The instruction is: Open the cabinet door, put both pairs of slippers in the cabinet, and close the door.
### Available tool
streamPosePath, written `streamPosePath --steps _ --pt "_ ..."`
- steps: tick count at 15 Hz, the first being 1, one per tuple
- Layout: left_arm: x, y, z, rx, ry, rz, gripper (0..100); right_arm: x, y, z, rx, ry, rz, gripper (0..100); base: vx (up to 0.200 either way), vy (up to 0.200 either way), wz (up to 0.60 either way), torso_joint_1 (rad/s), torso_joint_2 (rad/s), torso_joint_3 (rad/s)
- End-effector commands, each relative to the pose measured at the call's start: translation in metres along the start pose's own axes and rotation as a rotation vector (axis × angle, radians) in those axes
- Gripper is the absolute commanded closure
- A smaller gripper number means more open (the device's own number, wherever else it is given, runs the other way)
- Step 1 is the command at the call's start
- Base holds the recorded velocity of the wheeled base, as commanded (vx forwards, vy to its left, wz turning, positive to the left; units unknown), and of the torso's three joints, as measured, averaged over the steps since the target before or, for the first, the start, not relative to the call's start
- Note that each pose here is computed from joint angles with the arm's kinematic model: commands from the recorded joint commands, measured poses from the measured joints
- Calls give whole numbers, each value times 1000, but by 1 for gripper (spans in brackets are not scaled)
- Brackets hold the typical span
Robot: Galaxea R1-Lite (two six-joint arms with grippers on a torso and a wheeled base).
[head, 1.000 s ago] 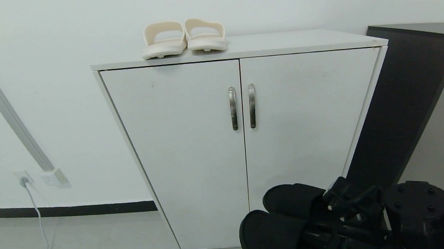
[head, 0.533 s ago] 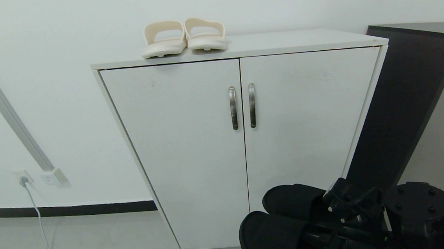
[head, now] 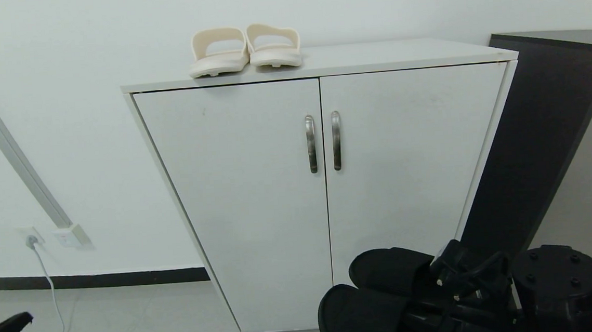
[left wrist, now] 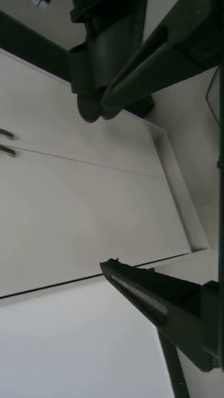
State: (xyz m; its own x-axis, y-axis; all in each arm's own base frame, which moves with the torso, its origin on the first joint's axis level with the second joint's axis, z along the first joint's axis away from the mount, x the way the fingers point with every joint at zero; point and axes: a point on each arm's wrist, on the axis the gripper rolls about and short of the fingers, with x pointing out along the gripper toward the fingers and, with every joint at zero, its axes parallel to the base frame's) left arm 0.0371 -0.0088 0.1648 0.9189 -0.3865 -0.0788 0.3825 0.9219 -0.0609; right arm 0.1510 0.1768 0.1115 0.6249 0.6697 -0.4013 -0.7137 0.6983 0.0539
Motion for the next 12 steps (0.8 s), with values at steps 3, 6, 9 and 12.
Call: streamPosePath --steps 3,6,9,12 --pt "59 17 20 -20 62 -64 0 1 0 0 -1 2 1 100 0 0 0 0 0 0" --pt "77 13 35 -28 64 -131 0 1 0 0 -1 2 1 100 0 0 0 0 0 0" --pt "100 11 50 -39 72 -168 0 3 1 -3 -2 15 0 100 0 0 0 0 0 0" --pt "123 -5 65 -21 65 -169 0 4 3 -3 -6 18 10 100 0 0 0 0 0 0"
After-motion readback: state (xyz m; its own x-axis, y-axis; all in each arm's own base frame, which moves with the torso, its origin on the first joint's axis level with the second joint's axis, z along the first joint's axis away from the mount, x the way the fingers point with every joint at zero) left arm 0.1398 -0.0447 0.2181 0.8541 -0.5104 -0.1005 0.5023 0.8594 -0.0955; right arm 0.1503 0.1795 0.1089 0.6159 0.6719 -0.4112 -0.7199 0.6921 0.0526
